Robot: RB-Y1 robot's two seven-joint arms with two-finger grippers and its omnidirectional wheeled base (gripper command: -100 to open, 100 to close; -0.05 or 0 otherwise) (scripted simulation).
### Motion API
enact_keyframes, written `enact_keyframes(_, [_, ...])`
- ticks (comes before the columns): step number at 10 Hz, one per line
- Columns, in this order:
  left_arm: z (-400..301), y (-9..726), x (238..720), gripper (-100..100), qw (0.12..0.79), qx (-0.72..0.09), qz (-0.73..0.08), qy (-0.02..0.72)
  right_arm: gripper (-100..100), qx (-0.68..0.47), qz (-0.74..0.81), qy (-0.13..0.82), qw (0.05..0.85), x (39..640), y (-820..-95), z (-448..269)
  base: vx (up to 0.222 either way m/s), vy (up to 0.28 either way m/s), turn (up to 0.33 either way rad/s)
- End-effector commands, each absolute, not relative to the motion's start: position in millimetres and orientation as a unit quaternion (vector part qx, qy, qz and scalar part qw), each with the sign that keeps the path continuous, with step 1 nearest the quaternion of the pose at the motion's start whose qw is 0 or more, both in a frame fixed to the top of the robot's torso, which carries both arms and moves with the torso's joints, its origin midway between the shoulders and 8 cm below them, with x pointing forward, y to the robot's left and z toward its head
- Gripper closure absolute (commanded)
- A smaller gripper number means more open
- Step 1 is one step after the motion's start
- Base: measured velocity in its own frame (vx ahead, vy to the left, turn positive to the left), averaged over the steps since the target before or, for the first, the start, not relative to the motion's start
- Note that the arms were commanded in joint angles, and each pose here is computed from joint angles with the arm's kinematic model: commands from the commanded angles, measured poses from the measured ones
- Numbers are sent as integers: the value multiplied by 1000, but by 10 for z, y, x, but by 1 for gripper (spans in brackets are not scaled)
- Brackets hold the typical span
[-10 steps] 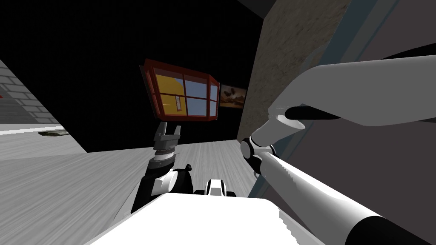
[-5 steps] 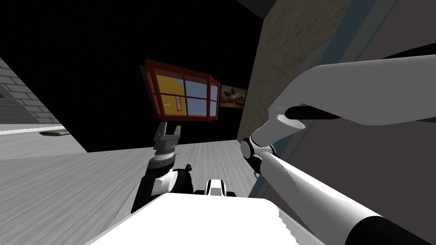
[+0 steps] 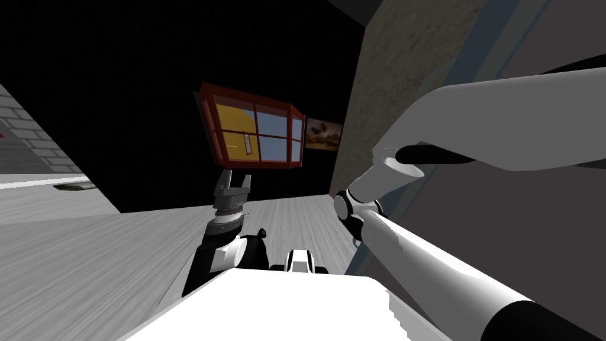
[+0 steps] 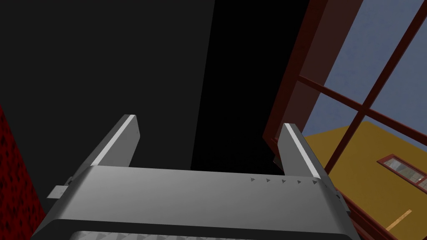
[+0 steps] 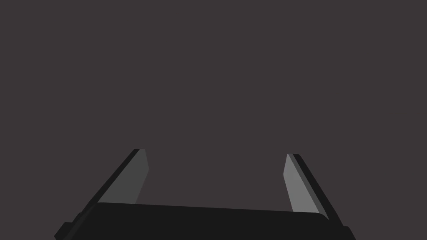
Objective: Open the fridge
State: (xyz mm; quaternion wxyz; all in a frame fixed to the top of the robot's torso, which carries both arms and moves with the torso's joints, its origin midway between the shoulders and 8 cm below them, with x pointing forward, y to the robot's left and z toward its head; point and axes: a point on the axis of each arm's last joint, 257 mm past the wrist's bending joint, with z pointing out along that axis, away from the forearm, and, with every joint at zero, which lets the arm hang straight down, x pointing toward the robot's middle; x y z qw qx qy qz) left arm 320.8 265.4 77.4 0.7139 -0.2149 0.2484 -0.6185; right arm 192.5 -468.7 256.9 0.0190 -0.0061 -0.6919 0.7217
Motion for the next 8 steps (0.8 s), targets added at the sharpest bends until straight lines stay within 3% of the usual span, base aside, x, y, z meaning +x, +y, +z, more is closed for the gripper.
enact_keyframes(1, [774, 2654, 3208, 0, 714, -215, -619, 248, -100, 22, 715, -699, 11, 2124, -4628, 2563, 38, -11, 47])
enact_keyframes(8, [774, 2654, 3207, 0, 714, -215, -619, 248, -100, 35, 711, -702, 7, 2192, -4593, 2588, 18, -4, 21])
